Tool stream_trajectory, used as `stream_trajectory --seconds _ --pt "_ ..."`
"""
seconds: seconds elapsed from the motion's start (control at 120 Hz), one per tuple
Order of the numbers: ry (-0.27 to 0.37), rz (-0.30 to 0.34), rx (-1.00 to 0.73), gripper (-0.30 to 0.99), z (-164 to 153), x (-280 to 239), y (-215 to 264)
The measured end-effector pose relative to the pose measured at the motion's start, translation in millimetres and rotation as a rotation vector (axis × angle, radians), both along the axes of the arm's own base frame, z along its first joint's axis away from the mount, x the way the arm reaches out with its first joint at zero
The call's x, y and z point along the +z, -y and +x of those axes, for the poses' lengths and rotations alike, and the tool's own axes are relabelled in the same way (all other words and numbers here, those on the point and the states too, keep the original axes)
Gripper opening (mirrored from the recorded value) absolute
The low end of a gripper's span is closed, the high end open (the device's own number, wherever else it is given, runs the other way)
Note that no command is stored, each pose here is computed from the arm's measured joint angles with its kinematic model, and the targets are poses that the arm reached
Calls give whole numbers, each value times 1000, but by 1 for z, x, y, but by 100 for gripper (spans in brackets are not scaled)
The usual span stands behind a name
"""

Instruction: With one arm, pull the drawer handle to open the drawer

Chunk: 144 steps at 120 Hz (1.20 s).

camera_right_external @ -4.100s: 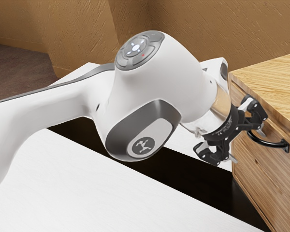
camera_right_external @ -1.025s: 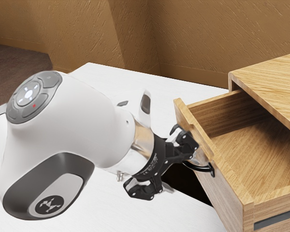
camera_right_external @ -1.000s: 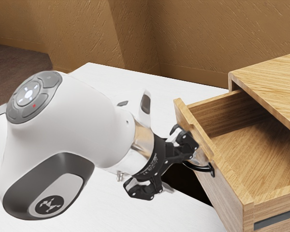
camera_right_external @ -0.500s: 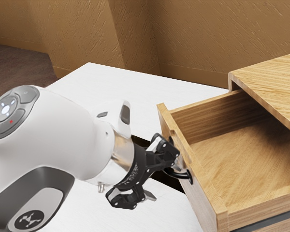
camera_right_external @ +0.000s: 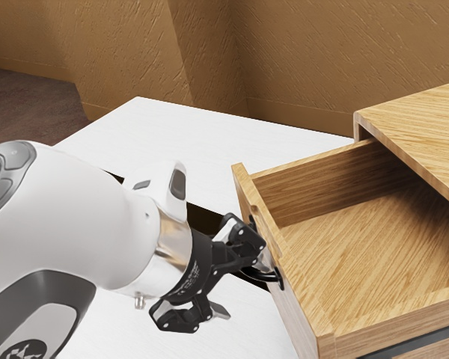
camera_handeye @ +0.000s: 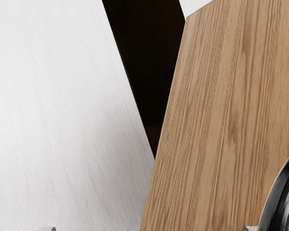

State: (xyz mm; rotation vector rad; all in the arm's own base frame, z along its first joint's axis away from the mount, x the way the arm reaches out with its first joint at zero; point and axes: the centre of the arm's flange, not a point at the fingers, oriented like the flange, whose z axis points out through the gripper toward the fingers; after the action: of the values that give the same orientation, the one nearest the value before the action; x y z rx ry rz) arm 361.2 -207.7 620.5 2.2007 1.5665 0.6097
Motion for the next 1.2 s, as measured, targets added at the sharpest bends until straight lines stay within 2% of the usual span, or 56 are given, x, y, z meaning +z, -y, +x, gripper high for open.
stream_trajectory --seconds 0.4,1.2 --pt "20 0 -6 49 -1 10 3" --pt "101 -10 -32 49 -10 48 13"
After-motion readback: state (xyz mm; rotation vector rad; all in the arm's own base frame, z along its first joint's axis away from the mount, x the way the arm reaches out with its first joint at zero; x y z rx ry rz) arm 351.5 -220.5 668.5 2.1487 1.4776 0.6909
